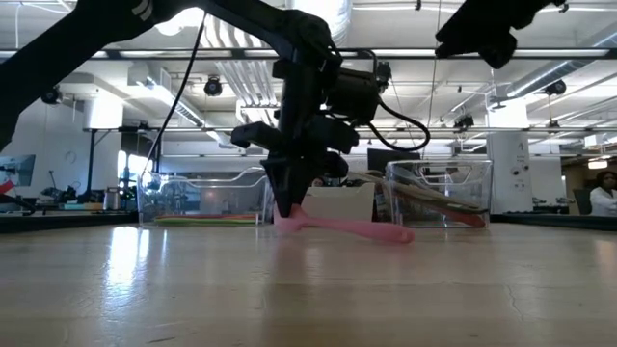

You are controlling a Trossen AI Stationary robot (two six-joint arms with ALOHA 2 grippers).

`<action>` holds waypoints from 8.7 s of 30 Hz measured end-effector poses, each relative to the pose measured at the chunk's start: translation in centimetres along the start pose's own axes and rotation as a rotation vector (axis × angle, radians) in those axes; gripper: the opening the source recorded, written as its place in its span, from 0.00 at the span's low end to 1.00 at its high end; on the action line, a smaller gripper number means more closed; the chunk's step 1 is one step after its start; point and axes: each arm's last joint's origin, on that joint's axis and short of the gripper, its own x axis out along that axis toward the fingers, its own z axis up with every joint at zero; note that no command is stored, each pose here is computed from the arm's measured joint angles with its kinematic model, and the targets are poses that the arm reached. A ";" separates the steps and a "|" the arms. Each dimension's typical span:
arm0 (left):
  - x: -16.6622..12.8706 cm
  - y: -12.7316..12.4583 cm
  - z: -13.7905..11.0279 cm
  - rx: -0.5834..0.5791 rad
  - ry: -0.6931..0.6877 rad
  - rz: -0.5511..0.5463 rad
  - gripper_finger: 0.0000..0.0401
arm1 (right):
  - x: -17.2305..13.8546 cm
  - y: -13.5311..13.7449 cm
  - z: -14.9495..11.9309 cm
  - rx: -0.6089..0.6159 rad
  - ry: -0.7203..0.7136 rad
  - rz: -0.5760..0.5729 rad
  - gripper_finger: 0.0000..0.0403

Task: Pick & Place Kitchen Items
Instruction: Put the pink spatula into the left transparent bin

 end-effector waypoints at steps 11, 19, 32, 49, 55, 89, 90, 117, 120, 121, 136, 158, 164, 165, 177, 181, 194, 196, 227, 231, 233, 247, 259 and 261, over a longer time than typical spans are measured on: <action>0.0 0.2 -0.1 0.001 -0.005 0.008 0.05 | 5.6 4.6 -5.8 0.099 0.108 -0.205 0.35; -0.1 0.2 -0.1 -0.010 -0.007 0.009 0.05 | 10.3 5.5 -8.0 0.158 0.099 -0.237 0.39; -0.1 0.3 0.0 -0.010 -0.012 0.016 0.05 | 15.6 4.2 -9.6 0.215 0.150 -0.207 0.51; -0.1 0.3 0.0 -0.014 -0.014 0.017 0.05 | 19.6 3.0 -10.3 0.180 0.245 -0.209 0.50; -0.3 0.2 0.0 -0.021 -0.015 0.018 0.05 | 20.9 2.9 -10.3 0.170 0.253 -0.229 0.45; -6.2 -0.9 -4.1 -0.347 -0.028 0.016 0.32 | 15.6 3.8 -8.3 0.052 0.499 -0.372 0.03; -6.7 -0.8 -4.6 -0.375 -0.057 0.024 0.32 | 14.7 3.7 -8.4 0.063 0.484 -0.385 0.03; -7.2 -15.4 -17.9 -0.616 -1.786 0.648 0.32 | 7.7 2.7 -3.4 0.079 -0.615 0.022 0.03; -6.2 -16.8 -18.9 -0.521 -1.943 0.706 0.32 | 9.3 2.8 -1.9 0.031 -0.630 0.055 0.03; -6.0 -17.1 -19.2 -0.505 -1.980 0.711 0.32 | 9.8 2.9 -1.4 0.013 -0.633 0.063 0.03; -8.5 -16.3 -17.6 -0.473 -2.000 0.469 0.54 | 14.9 1.6 4.1 -0.068 -0.658 0.176 0.03; -11.5 -12.8 -12.8 -0.273 -1.926 0.498 0.59 | 16.7 1.4 8.4 -0.092 -0.640 0.185 0.03; -11.9 -11.7 -11.3 -0.216 -1.915 0.438 0.58 | 16.8 1.4 8.3 -0.094 -0.630 0.183 0.03; -12.0 -11.6 -11.2 -0.215 -1.915 0.436 0.57 | 16.8 1.4 8.3 -0.094 -0.629 0.183 0.03; -11.8 -11.7 -11.2 -0.217 -1.899 0.400 0.02 | 17.1 1.4 7.9 -0.094 -0.574 0.174 0.03; -11.8 -11.8 -11.2 -0.223 -1.884 0.401 0.02 | 17.1 1.3 7.8 -0.088 -0.571 0.175 0.03; -12.4 -12.7 -11.9 -0.237 -1.828 0.368 0.02 | 12.4 1.5 9.1 -0.081 -0.450 0.168 0.29; -12.6 -13.0 -12.3 -0.255 -1.801 0.368 0.02 | 11.0 1.1 9.0 -0.065 -0.360 0.150 0.33; -18.6 -5.5 -21.9 -0.872 -0.528 0.539 0.02 | 6.2 -1.0 5.9 0.054 0.060 -0.026 0.25; -16.6 -3.4 -22.6 -0.868 -0.440 0.487 0.02 | 6.2 -1.1 5.7 0.050 0.076 -0.032 0.23; -15.5 -2.3 -22.9 -0.872 -0.393 0.464 0.02 | 6.2 -1.1 5.7 0.050 0.076 -0.033 0.22; -9.6 2.4 -24.7 -0.906 -0.165 0.369 0.02 | 6.3 -1.2 5.3 0.047 0.085 -0.040 0.20; -6.4 3.5 -25.4 -0.936 -0.034 0.320 0.02 | 6.8 -1.6 4.0 0.064 0.112 -0.074 0.22; -5.5 3.6 -25.5 -0.938 -0.015 0.303 0.02 | 6.9 -1.6 4.0 0.064 0.110 -0.074 0.21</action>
